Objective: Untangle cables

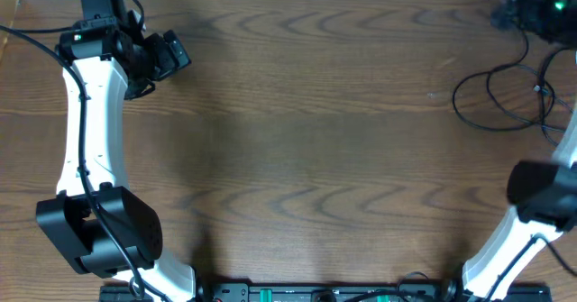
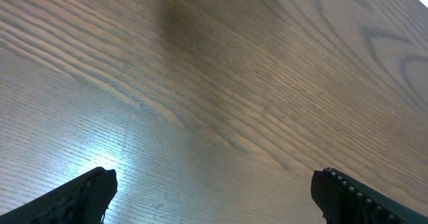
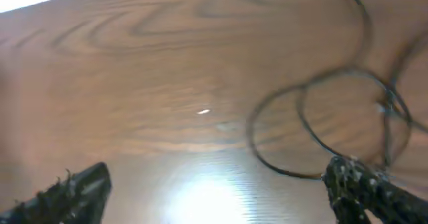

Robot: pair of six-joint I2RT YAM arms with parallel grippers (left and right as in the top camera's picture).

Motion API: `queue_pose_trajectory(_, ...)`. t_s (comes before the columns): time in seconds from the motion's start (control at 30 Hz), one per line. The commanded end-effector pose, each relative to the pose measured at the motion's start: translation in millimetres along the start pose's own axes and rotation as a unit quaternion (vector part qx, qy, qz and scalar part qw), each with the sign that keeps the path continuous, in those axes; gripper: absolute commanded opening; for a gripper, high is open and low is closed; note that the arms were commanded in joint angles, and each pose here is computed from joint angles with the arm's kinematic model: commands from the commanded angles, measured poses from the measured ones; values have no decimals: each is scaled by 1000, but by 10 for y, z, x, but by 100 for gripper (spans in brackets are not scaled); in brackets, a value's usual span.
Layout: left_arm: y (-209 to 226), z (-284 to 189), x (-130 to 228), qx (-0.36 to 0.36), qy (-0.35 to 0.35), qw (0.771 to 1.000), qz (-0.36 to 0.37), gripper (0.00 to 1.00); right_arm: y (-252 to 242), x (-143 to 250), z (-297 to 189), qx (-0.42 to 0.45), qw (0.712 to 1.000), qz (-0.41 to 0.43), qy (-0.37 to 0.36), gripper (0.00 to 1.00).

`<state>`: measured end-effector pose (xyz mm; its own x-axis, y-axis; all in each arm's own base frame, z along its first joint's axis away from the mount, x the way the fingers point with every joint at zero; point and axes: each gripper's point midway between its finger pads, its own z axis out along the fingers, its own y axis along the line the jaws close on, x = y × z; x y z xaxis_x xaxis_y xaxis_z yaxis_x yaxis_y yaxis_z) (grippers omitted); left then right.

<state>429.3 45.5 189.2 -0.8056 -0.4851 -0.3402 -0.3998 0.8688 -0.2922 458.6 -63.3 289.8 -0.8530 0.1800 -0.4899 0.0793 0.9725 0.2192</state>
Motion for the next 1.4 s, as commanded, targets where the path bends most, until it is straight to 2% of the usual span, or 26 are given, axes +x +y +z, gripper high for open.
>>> queue_pose_trajectory(0.0,7,-126,-47,-2,-17,1000,7,98,463,19,-374,-16,997,-74,-34,99)
queue_pose_trajectory(0.23,7,-126,-47,-2,-17,1000,7,98,986,173,-927,-46,988,-125,-78,99)
queue_pose_trajectory(0.63,7,-126,-47,-2,-17,1000,7,98,975,397,-923,-43,989,-140,-36,99)
queue_pose_trajectory(0.73,7,-126,-47,-2,-17,1000,7,98,988,332,-924,-43,985,-159,-54,99)
queue_pose_trajectory(0.87,7,-126,-47,-2,-17,1000,7,98,1014,215,-934,-42,976,-177,-116,99)
queue_pose_trajectory(1.03,7,-126,-47,-2,-17,1000,7,98,1001,283,-860,-35,952,-223,-205,99)
queue_pose_trajectory(1.23,7,-126,-47,-2,-17,1000,7,98,943,677,-832,-27,918,-249,-307,99)
queue_pose_trajectory(1.37,7,-126,-47,-2,-17,1000,7,98,859,1167,-773,-21,887,-260,-382,99)
